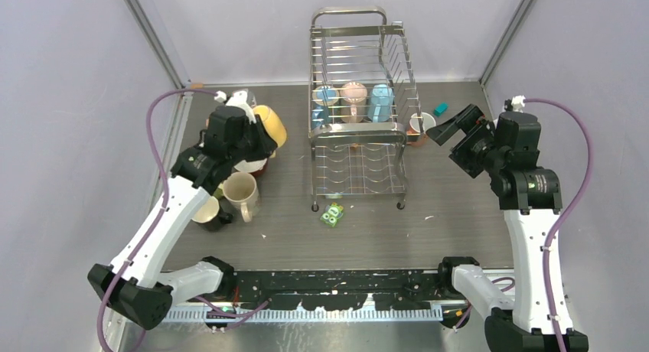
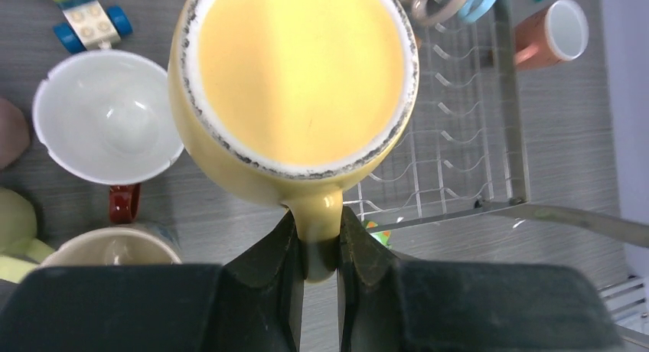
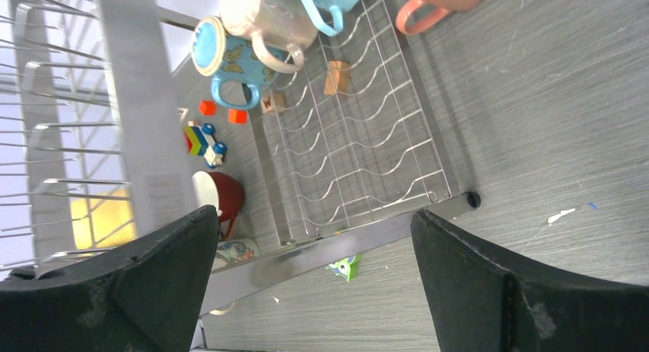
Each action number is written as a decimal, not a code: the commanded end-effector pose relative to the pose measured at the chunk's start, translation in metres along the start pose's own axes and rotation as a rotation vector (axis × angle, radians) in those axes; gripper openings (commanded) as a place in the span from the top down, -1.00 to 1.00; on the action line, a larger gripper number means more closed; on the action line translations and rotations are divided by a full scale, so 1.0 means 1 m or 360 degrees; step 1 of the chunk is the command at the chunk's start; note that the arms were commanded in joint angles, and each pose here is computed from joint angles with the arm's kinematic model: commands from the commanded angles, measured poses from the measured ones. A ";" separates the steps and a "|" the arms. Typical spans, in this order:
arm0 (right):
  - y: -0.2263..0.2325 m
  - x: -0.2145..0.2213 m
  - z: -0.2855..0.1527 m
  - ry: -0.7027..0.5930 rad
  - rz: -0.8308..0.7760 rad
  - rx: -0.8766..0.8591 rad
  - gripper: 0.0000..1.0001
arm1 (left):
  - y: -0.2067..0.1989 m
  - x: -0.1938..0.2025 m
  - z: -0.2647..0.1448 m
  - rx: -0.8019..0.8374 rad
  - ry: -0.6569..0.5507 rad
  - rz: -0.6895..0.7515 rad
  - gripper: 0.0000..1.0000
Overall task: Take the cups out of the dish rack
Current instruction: Unload the cup from the dish rack, then place the cup at the center of the board.
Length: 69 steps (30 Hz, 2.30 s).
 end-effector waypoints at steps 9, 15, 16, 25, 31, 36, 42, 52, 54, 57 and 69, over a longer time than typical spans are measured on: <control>0.056 -0.078 -0.045 -0.0327 -0.0060 -0.0109 -1.00 | -0.099 -0.141 -0.099 0.0489 -0.0612 -0.0102 1.00; 0.099 -0.104 -0.055 -0.0355 -0.0083 -0.0374 -1.00 | -0.153 -0.175 -0.124 0.0855 -0.0645 -0.0144 1.00; 0.109 -0.107 -0.057 -0.0353 -0.0088 -0.0446 -1.00 | -0.161 -0.178 -0.126 0.0916 -0.0639 -0.0156 1.00; 0.204 -0.094 -0.062 -0.0195 -0.0232 -0.1076 -1.00 | -0.219 -0.186 -0.141 0.1496 -0.0459 -0.0344 1.00; 0.243 -0.084 -0.057 -0.0129 -0.0292 -0.1327 -1.00 | -0.244 -0.176 -0.141 0.1770 -0.0274 -0.0472 1.00; 0.255 -0.088 -0.056 -0.0144 -0.0318 -0.1432 -1.00 | -0.256 -0.164 -0.137 0.1879 -0.0147 -0.0530 1.00; 0.265 -0.085 -0.044 -0.0043 -0.0249 -0.1515 -0.97 | -0.261 -0.158 -0.139 0.1997 -0.0097 -0.0579 1.00; 0.259 -0.082 -0.032 -0.0029 -0.0077 -0.1471 -0.94 | -0.269 -0.190 -0.143 0.2253 -0.0260 -0.0890 1.00; 0.258 -0.082 -0.030 -0.0026 0.0000 -0.1455 -0.94 | -0.272 -0.197 -0.141 0.2326 -0.0285 -0.0988 1.00; 0.259 -0.085 -0.028 -0.0026 0.0150 -0.1480 -0.94 | -0.278 -0.202 -0.137 0.2402 -0.0297 -0.1108 1.00; 0.274 -0.119 -0.029 -0.0113 0.0705 -0.1631 -0.91 | -0.296 -0.208 -0.134 0.2611 -0.0305 -0.1327 1.00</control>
Point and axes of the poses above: each gripper's point midway between its finger pads, its own z axis out along the fingers, its own y axis along the line the jaws close on, x = y × z, the point moved 3 cm from there along -z, back along the fingers, and after that the axes turned 8 degrees about -z, right-handed, at the moved point
